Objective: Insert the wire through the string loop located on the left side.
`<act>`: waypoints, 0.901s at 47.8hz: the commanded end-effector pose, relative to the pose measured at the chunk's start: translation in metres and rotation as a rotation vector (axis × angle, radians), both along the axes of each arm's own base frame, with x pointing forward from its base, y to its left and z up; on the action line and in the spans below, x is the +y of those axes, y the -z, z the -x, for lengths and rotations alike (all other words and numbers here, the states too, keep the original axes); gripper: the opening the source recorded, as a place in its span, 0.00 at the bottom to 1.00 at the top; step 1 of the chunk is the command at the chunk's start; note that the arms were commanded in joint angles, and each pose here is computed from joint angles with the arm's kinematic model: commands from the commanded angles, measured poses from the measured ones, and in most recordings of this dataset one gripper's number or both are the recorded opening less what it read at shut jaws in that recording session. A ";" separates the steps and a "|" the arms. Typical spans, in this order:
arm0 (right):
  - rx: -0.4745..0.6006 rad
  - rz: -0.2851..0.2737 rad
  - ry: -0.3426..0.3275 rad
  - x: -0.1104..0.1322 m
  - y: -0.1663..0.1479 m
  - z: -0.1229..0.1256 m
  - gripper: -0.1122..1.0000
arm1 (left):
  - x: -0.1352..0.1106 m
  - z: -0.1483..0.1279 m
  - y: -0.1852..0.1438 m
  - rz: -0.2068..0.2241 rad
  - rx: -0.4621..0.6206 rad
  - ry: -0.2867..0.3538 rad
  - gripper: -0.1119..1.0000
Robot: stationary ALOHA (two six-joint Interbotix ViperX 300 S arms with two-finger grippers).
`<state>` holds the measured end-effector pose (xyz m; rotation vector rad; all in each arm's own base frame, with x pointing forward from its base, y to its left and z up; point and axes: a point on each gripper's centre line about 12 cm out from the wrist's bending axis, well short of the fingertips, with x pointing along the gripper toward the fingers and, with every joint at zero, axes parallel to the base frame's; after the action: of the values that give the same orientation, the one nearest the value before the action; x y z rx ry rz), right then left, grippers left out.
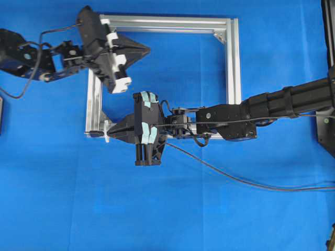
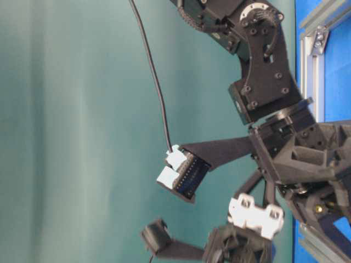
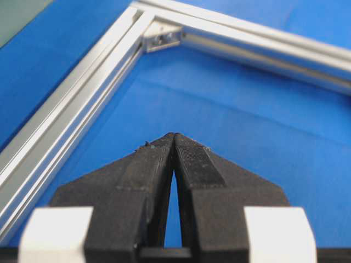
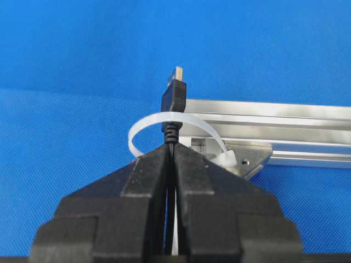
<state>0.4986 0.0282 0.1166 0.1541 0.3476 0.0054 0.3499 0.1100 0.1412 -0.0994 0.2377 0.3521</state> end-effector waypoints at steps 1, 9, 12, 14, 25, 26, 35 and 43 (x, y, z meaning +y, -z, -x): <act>-0.037 -0.004 0.005 -0.002 -0.017 -0.004 0.10 | 0.000 0.010 -0.016 -0.014 -0.040 -0.006 0.10; -0.034 -0.004 0.005 -0.002 -0.016 -0.004 0.10 | -0.010 0.043 -0.018 -0.012 -0.032 -0.006 0.10; -0.032 -0.003 0.004 -0.002 -0.015 -0.004 0.10 | -0.014 0.056 -0.018 -0.009 -0.028 -0.008 0.10; -0.032 -0.004 0.005 -0.002 -0.015 -0.004 0.10 | -0.016 0.065 -0.018 -0.008 -0.025 -0.007 0.10; -0.035 -0.004 0.006 -0.003 -0.016 -0.004 0.10 | -0.031 0.111 -0.021 -0.012 -0.040 -0.006 0.10; -0.034 -0.004 0.006 -0.003 -0.016 -0.004 0.10 | -0.032 0.114 -0.022 -0.014 -0.044 -0.006 0.10; -0.032 -0.004 0.006 -0.003 -0.015 -0.004 0.10 | -0.039 0.133 -0.022 -0.008 -0.044 0.003 0.10; -0.032 -0.004 0.008 -0.004 -0.015 -0.004 0.10 | -0.056 0.131 -0.024 0.005 -0.019 0.076 0.10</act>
<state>0.4983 0.0267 0.1157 0.1545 0.3551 0.0021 0.2153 0.0620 0.1599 -0.1021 0.2273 0.3142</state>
